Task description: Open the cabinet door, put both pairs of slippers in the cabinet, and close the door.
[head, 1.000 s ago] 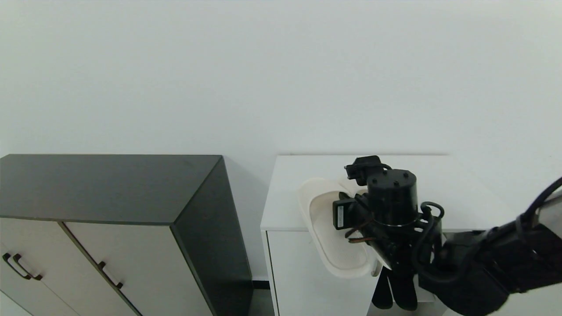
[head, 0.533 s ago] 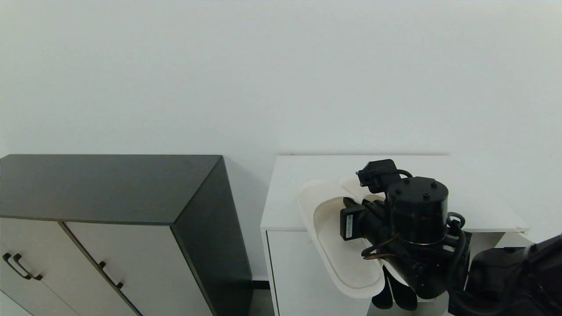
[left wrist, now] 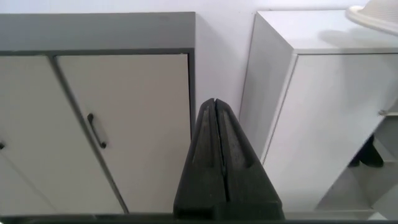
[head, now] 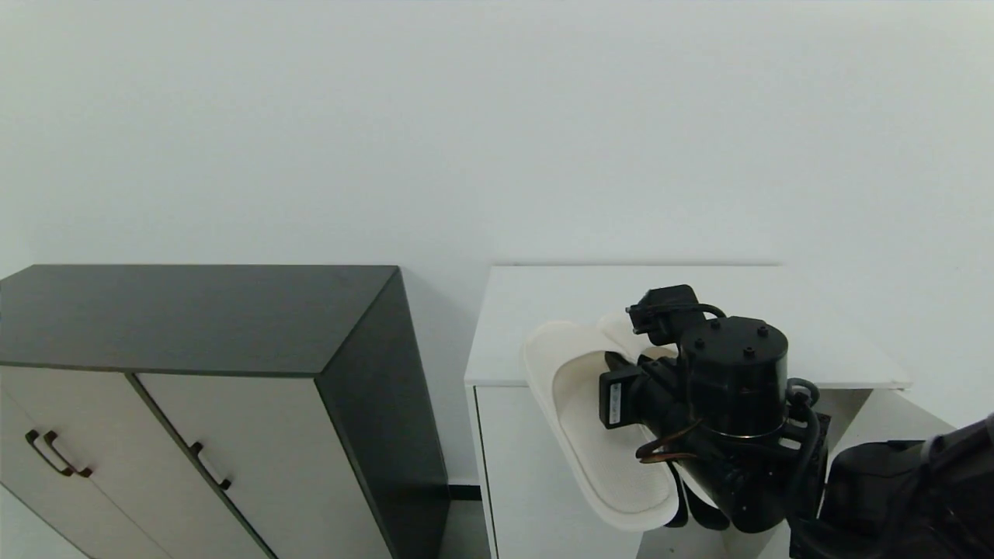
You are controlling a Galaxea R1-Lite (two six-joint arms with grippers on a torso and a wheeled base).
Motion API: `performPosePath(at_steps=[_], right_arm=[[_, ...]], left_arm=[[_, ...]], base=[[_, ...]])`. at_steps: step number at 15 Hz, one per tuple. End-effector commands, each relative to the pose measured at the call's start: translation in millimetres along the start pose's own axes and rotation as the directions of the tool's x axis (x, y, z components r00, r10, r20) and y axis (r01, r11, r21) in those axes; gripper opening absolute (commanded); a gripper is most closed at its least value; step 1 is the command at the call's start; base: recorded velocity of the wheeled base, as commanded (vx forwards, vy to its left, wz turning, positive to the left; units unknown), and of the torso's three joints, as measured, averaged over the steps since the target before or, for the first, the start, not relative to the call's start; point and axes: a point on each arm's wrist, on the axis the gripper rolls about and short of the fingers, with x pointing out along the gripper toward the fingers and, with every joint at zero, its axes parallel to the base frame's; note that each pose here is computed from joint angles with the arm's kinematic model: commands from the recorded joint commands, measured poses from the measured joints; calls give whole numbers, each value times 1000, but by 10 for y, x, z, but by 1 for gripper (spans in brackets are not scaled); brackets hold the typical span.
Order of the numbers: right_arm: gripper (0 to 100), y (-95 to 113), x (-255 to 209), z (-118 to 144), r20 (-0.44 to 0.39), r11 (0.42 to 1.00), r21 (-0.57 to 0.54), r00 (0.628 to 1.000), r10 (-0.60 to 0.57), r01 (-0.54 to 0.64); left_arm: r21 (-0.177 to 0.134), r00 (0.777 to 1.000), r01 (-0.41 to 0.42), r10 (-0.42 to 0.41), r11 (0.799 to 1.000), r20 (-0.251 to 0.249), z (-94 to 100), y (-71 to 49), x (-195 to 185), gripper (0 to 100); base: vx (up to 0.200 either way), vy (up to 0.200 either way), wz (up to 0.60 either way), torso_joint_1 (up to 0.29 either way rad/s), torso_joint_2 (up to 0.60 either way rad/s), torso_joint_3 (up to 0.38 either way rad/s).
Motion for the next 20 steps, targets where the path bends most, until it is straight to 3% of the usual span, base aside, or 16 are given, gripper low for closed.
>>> performPosePath(at_steps=[1,7,20], right_arm=[[0,0,12,-25,-8,1000,-5,1000,-3,3],[0,0,15,-29,-9,1000,-8,1000,-6,6],[0,-6,22,-22,-7,1000,-8,1000,-9,9]], left_arm=[[1,1000,1,-1,1000,0,0,0,0,0],[-1,1000,-1,1,1000,0,0,0,0,0],[-1,1000,-1,1,1000,2,2,0,0,0]], base=[[-200,0,0,-7,2,7],[-200,0,0,-1,6,4],[0,0,0,0,0,0]])
